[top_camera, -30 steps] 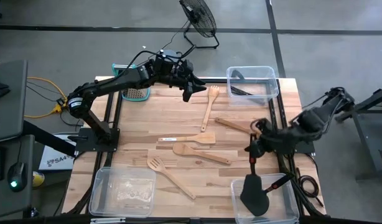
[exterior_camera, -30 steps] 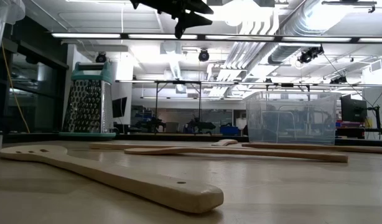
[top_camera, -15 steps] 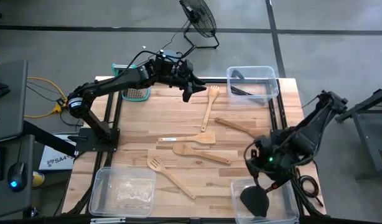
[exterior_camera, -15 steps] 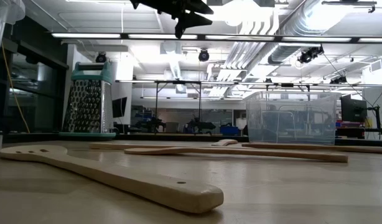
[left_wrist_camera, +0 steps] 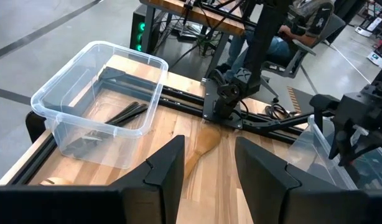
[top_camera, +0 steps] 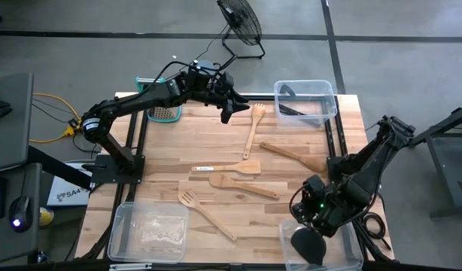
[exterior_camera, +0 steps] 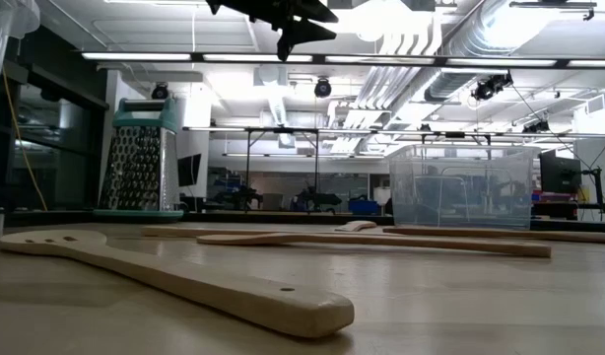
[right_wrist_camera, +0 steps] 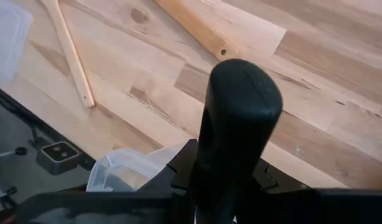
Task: Pick & Place Kitchen Items
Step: Put the black spatula into the transparent bin, then put the light brown serving fork into the bottom left transparent bin
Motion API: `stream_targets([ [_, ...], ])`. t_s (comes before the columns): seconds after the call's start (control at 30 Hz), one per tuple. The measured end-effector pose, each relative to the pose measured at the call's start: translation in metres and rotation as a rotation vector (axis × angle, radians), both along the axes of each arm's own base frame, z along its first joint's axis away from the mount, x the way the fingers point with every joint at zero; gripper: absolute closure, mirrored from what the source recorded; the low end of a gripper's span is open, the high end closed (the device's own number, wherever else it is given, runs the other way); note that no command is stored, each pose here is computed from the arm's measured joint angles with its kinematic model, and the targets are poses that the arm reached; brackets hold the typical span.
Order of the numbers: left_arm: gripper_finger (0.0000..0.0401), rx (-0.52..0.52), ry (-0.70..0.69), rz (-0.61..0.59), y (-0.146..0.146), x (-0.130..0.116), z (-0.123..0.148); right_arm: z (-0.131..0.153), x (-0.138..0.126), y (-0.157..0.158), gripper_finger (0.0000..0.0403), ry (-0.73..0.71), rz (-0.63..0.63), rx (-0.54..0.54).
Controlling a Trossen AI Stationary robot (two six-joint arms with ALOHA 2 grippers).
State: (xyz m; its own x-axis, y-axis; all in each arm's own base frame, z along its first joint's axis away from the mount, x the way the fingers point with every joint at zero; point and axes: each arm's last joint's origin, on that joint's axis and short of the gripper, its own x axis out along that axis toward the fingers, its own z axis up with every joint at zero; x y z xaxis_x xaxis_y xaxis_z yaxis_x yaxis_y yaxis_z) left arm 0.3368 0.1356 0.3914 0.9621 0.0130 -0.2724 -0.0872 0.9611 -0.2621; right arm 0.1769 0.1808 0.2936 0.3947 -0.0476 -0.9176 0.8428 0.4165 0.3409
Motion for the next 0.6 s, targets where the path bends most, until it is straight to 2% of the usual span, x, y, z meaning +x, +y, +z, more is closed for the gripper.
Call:
stream_targets([
  [0.33,0.0263,0.000,0.000,0.000,0.000,0.000,0.000,-0.001,-0.001,-0.002,0.0206,0.000,0.019,-0.057],
  [0.47,0.0263,0.000,0.001,0.000,0.000,0.000,0.000,0.006,-0.007,-0.009,0.0179,-0.009,0.017,-0.056],
  [0.6,0.0263,0.000,0.001,0.000,0.000,0.000,0.000,0.018,-0.018,-0.022,0.0175,-0.039,-0.019,-0.051],
])
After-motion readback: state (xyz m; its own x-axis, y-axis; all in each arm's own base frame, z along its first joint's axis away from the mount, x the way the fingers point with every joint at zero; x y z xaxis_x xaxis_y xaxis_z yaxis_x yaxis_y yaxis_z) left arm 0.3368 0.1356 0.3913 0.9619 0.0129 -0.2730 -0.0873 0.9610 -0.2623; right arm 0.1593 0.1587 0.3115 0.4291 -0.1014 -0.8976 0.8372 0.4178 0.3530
